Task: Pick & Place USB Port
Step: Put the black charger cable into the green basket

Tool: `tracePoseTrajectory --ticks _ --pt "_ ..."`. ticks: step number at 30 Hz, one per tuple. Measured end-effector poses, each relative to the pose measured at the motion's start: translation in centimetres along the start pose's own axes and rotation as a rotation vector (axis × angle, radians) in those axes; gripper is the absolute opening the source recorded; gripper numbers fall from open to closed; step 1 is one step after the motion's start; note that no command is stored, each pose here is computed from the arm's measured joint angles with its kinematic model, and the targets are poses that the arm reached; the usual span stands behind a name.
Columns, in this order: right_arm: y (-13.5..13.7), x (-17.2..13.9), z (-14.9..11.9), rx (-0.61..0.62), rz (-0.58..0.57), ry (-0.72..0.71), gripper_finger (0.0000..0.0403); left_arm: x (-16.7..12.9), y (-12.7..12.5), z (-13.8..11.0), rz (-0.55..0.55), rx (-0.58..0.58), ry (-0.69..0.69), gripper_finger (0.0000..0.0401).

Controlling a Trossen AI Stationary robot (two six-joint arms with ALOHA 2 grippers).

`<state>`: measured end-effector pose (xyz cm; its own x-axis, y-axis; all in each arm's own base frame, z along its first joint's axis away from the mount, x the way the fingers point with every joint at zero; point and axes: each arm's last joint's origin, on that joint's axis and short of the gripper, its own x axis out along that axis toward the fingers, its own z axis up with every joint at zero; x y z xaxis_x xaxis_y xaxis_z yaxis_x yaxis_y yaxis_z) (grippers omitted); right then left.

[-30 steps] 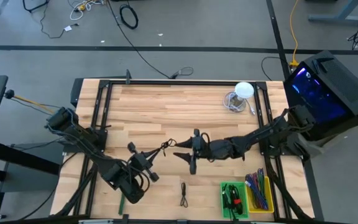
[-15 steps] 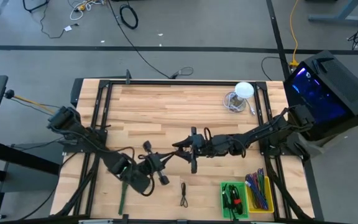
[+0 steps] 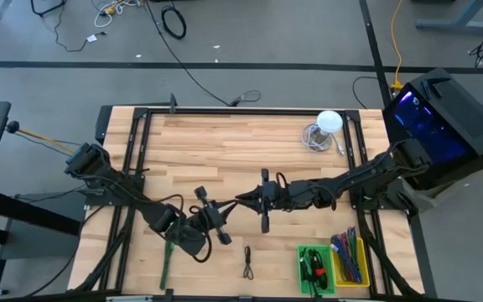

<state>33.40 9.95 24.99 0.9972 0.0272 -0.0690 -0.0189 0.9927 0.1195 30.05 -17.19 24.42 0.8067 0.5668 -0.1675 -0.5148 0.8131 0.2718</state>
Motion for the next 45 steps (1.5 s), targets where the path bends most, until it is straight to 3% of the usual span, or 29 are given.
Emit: tracePoseTrajectory --ticks 7,13,21,28,34,45 --pt "1.4 -1.9 0.1 0.032 0.02 0.137 0.0026 -1.5 0.1 0.3 0.146 0.123 -0.031 0.0059" --pt "4.2 -5.1 0.2 0.149 0.059 0.279 0.0025 -2.3 0.5 0.4 0.278 0.15 -0.044 0.006" --pt "10.2 -12.1 -0.1 0.343 0.04 0.347 0.0025 -2.2 0.5 0.4 0.281 0.147 -0.044 0.0061" --pt "13.9 -17.1 -2.2 0.487 -0.074 0.28 0.0025 -2.2 0.5 0.4 0.265 0.119 -0.046 0.0061" --pt "15.0 -18.1 -4.6 0.529 -0.14 0.286 0.0025 -2.2 0.4 0.4 0.223 0.106 -0.045 0.0062" --pt "15.0 -18.1 -7.2 0.574 -0.182 0.466 0.0025 -2.1 0.3 0.4 0.195 0.083 -0.044 0.0062"
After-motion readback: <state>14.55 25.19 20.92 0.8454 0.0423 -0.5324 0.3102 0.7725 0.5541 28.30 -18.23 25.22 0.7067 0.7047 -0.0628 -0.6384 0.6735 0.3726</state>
